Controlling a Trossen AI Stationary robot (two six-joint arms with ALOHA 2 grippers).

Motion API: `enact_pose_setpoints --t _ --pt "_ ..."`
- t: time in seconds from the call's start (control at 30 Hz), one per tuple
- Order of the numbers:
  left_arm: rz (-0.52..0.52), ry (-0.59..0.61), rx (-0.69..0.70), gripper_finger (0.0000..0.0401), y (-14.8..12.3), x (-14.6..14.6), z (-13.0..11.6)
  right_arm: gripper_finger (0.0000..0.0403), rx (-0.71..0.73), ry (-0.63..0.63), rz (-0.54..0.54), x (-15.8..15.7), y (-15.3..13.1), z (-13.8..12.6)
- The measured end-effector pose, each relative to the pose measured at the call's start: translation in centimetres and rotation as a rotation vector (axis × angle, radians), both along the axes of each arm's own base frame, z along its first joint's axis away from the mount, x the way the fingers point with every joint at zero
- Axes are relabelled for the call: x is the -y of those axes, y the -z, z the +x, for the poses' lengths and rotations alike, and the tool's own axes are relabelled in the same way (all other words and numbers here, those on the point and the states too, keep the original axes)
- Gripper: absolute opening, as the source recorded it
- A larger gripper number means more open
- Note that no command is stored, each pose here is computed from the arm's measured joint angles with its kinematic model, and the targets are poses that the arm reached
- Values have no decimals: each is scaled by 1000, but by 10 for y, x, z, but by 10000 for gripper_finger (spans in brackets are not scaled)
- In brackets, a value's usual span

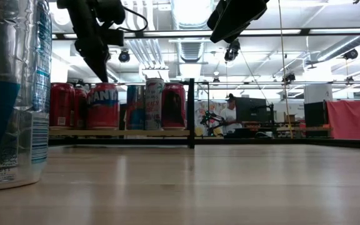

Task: Place canned beverage on shelf
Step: Put the red soda can on the shelf aligned with the other red soda can

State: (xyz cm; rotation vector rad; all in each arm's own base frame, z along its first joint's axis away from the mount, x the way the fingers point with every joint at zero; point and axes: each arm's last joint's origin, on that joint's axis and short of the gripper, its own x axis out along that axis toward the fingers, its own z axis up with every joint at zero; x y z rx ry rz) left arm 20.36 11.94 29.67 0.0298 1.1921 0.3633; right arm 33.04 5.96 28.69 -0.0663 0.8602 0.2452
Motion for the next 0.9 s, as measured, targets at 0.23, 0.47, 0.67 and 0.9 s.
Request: enact_pose_setpoints --t 0.23,0.47,0.67,0.9 --pt "31 -34 6 0 -3 0 -2 9 0 0 0 0 0 0" --pt "13 -63 232 0 -14 -5 13 9 3 1 0 0 0 0" --pt "-16 -122 245 0 -9 -8 19 9 3 1 0 0 0 0" --pt "-26 -153 181 0 5 -12 27 9 2 1 -1 0 0 0"
